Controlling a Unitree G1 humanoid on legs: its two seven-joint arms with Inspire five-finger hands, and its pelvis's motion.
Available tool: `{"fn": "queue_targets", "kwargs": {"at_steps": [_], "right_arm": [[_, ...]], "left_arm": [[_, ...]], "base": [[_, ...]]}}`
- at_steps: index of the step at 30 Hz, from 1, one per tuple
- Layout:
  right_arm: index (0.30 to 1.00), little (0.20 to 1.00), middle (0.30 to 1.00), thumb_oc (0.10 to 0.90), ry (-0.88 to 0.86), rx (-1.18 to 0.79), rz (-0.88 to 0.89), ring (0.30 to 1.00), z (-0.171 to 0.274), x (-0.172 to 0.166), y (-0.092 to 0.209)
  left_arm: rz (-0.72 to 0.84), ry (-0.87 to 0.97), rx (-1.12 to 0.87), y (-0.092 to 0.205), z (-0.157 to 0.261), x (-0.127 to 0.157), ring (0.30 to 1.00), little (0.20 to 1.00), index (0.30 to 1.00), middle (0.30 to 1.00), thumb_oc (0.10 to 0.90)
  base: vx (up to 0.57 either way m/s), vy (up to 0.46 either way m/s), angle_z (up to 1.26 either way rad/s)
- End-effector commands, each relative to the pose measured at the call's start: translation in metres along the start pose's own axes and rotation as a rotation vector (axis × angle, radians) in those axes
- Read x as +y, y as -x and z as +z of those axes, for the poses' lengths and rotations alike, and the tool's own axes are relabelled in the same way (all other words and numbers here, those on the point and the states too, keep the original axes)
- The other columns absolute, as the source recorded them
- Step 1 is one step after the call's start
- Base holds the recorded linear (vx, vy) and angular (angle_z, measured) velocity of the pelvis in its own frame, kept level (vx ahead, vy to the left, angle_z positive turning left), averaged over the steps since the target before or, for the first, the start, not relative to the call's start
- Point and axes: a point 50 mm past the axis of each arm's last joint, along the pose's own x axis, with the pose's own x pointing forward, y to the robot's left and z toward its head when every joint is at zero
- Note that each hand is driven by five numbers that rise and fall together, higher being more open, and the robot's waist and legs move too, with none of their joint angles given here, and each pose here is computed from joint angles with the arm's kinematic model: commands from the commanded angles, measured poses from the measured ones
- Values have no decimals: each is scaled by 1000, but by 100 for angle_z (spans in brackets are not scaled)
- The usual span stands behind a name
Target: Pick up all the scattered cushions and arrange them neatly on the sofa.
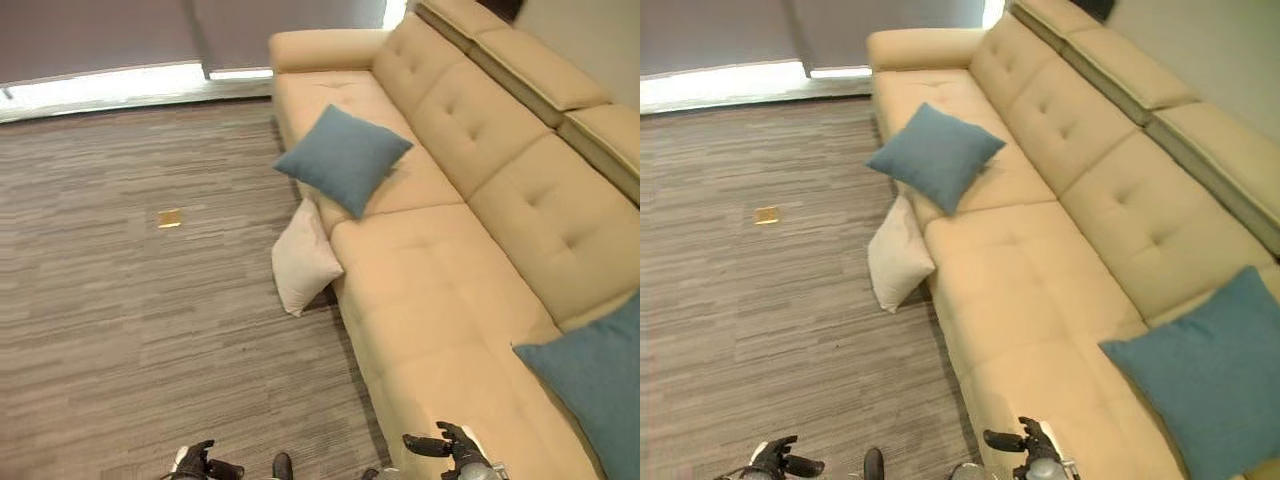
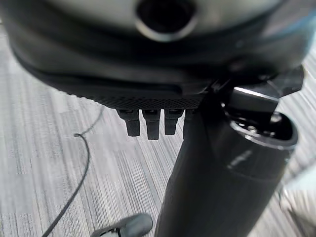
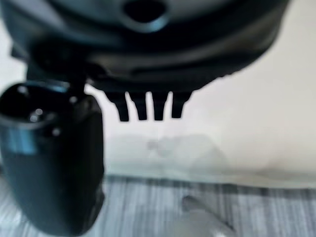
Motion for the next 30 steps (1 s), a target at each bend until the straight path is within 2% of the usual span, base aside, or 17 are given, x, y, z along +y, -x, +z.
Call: {"fn": "queue_targets", "kwargs": {"at_steps": [1, 7, 15, 23, 30], "right_arm": [[900, 900, 900, 800, 16, -10, -63, 900, 1, -15, -2], [900, 900, 900, 800, 16, -6, -81, 900, -1, -23, -2], [900, 900, 900, 800, 51, 4, -80, 900, -1, -23, -3], [900, 900, 900, 800, 52, 50, -44, 900, -15, -10, 1], [900, 900, 900, 800, 73, -50, -17, 900, 11, -1, -1]], "left_arm": [[0, -24, -24, 1, 0, 1, 900, 900, 900, 900, 800], [-26, 3, -32, 1, 4, -8, 900, 900, 900, 900, 800], [-11, 1, 47, 4, -18, -7, 900, 900, 900, 900, 800], [-22, -58, 56, 5, -22, -8, 900, 900, 900, 900, 800], [6, -92, -5, 0, -2, 3, 900, 900, 900, 900, 800]], "base": [[56, -82, 95], [40, -99, 74], [123, 6, 30], [288, 196, -7], [169, 234, -15]]}}
